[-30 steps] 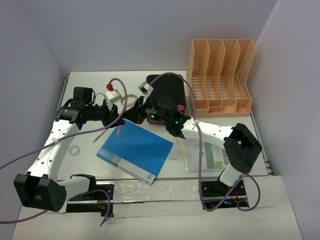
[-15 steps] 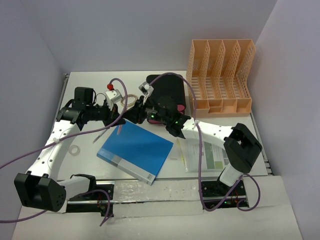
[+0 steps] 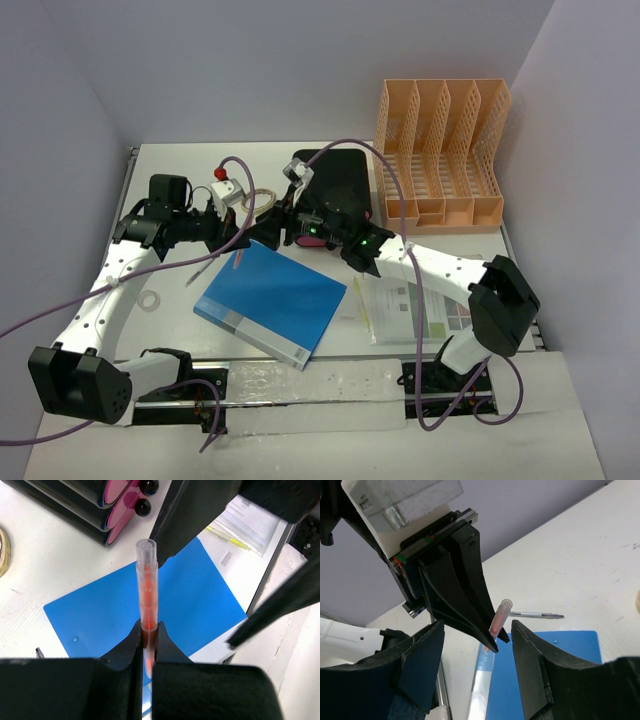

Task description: Organize the desk

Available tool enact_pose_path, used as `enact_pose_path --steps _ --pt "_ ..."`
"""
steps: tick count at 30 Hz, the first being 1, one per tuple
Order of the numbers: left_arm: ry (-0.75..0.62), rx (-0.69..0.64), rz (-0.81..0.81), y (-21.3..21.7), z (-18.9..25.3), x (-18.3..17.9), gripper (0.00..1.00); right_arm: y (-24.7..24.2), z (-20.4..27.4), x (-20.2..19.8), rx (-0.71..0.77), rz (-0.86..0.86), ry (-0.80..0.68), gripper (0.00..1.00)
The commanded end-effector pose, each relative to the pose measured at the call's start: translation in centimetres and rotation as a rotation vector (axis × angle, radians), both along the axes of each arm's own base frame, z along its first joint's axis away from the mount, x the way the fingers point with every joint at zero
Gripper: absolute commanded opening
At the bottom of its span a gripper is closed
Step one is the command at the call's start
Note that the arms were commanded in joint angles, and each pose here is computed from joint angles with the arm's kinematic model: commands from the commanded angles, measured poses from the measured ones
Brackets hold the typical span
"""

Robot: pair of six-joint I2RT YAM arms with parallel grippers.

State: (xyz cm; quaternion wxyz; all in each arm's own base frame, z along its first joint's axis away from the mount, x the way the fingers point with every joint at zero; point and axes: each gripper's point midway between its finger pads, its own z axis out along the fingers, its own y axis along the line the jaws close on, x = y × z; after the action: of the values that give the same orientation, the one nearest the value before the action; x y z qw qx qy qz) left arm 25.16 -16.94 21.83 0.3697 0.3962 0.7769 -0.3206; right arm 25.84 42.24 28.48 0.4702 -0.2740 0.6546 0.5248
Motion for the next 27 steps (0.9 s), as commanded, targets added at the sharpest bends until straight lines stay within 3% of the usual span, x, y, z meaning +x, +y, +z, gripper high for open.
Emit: enact_pose_path --steps 1,11,13,16,27 --pt "-0.061 -0.011 -0.004 -0.2 1.1 0.5 0.00 -0.6 3.8 0.2 0.001 0.004 -0.086 0.64" --pt "-0.058 -0.015 -0.015 -0.3 1.2 0.3 0.00 0.1 4.0 3.2 -0.027 -0.111 -0.060 0.58" --pt "-0.059 -0.014 -0.016 -0.3 1.2 0.3 0.00 0.3 4.0 3.6 -0.028 -0.120 -0.056 0.43" --pt "-0.062 -0.015 -0.017 -0.3 1.3 0.3 0.00 0.6 3.8 3.7 -0.030 -0.114 -0.055 0.30" --pt "-0.063 -0.010 -0.012 -0.2 1.3 0.4 0.00 0.8 1.9 2.9 -0.035 -0.076 -0.014 0.31"
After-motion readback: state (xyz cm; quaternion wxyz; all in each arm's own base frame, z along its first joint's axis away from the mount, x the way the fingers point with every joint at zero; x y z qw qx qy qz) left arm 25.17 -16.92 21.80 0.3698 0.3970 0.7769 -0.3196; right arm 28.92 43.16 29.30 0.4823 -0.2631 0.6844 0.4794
